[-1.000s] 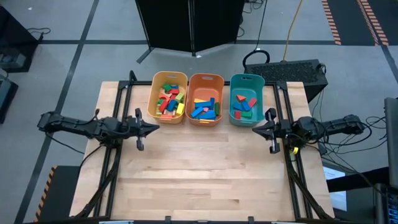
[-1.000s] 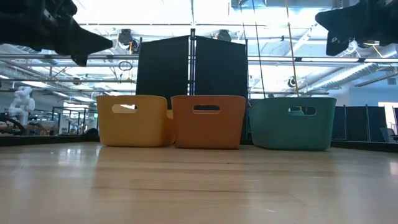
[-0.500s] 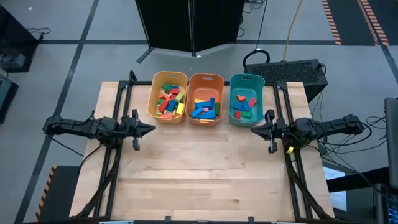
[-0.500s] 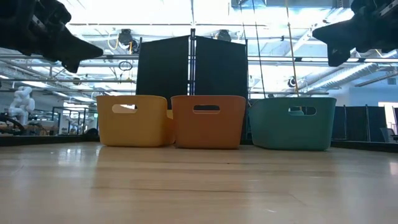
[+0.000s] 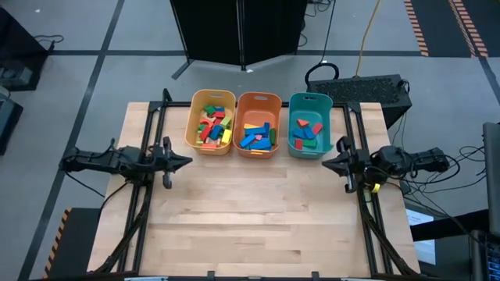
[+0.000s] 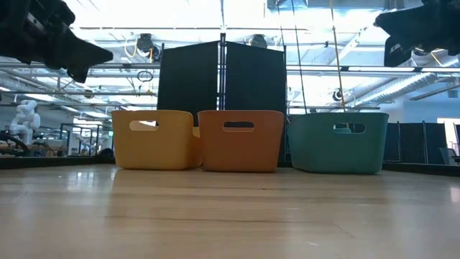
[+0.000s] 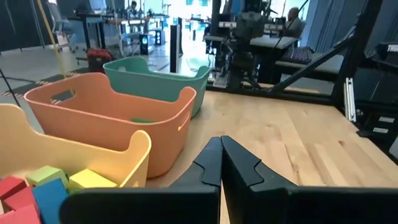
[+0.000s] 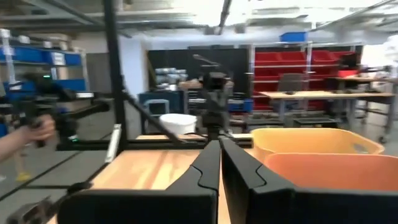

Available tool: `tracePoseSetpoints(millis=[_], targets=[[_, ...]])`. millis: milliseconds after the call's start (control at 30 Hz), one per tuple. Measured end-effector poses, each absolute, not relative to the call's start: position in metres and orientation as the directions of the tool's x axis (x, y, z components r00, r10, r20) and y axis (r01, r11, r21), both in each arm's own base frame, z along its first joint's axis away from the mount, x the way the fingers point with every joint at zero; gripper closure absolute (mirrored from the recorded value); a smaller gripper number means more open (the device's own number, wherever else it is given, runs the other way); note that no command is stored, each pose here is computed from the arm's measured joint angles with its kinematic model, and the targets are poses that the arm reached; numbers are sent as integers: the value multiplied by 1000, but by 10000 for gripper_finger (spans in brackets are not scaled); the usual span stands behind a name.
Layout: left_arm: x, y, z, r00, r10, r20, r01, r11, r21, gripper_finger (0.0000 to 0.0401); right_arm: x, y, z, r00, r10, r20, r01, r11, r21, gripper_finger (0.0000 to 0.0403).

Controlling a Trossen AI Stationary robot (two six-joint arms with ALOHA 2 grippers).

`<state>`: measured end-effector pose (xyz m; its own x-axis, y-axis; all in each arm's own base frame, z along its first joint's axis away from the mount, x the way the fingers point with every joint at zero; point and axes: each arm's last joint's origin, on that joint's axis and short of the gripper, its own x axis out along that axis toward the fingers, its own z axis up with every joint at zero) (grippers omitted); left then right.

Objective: Sort blocks by size
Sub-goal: Return to Home Position

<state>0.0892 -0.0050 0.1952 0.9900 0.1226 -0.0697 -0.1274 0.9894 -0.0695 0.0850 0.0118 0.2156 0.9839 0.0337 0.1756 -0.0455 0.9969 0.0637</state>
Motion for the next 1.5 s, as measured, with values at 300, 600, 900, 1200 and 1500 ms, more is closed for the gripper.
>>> tracePoseSetpoints(millis=[300,600,900,1200,1500], targets=[[92,-6,174,992,116,-56,-119,991,-58,401,92,14,196,981,68,181,-78,996,49,403],[93,-6,173,993,110,-43,-112,992,-57,401,95,15,182,985,77,151,-87,995,58,403],[93,-6,173,993,115,-40,-116,993,-35,401,96,15,178,990,80,115,-86,995,49,403],[94,-6,173,995,97,-16,-97,995,10,401,96,15,178,989,86,116,-92,995,45,403],[96,-8,170,998,42,40,-42,999,3,401,96,15,173,994,89,55,-91,996,22,403]])
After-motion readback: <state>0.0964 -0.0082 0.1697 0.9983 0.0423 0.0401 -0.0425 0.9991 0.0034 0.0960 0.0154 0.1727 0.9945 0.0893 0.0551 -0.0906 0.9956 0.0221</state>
